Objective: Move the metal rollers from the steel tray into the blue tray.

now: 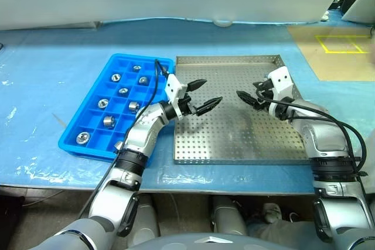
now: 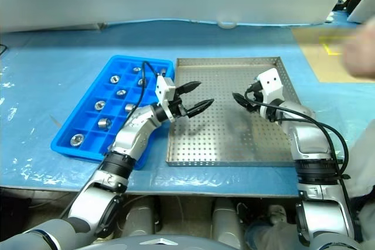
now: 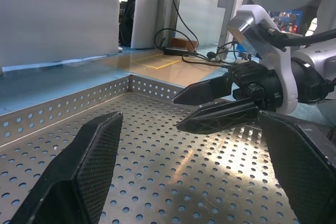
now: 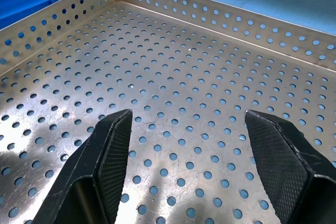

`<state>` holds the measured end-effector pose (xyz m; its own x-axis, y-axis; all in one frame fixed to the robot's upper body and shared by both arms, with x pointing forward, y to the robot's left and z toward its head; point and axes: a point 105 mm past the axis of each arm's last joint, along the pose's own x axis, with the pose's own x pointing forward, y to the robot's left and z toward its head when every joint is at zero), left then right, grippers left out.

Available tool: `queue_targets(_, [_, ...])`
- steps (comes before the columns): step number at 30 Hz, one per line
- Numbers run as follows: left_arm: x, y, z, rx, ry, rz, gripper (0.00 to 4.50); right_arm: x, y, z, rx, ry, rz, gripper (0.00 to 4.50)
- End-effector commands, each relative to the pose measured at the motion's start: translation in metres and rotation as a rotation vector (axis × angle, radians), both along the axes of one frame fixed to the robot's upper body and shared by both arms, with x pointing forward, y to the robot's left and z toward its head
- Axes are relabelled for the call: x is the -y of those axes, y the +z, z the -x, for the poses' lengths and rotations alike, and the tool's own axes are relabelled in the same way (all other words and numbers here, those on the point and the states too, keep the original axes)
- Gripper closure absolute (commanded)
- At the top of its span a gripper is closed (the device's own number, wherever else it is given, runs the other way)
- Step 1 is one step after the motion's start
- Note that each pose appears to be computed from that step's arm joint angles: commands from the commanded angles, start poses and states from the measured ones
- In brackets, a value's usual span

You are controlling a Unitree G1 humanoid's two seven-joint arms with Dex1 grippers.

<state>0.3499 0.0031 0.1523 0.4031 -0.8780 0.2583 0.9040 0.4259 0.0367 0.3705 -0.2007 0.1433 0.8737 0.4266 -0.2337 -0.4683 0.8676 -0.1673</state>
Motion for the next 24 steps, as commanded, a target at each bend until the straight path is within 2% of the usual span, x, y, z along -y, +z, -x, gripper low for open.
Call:
queue_targets(1, [0.003, 0.011, 0.001, 0.053, -0.01, 0.004, 0.15, 0.001, 0.012, -0.002, 0.047, 0.003, 0.009, 0.92])
queue_targets(15, [0.003, 0.007, 0.004, 0.056, -0.015, -0.008, 0.15, 0.022, 0.008, 0.009, 0.017, -0.002, 0.024, 0.92])
queue_targets(17, [0.004, 0.006, 0.005, 0.055, -0.019, -0.01, 0.15, 0.019, 0.011, 0.014, 0.017, 0.023, -0.037, 0.92])
queue_targets(19, [0.005, 0.005, 0.006, 0.055, -0.025, -0.013, 0.15, 0.018, 0.019, 0.017, 0.028, 0.025, -0.163, 0.92])
queue_targets(22, [0.007, 0.004, 0.007, 0.055, -0.033, -0.015, 0.15, 0.031, 0.038, 0.012, 0.03, -0.067, -0.518, 0.92])
queue_targets(24, [0.009, 0.004, 0.008, 0.055, -0.037, -0.014, 0.15, 0.035, 0.043, 0.013, 0.013, -0.092, -0.671, 0.92])
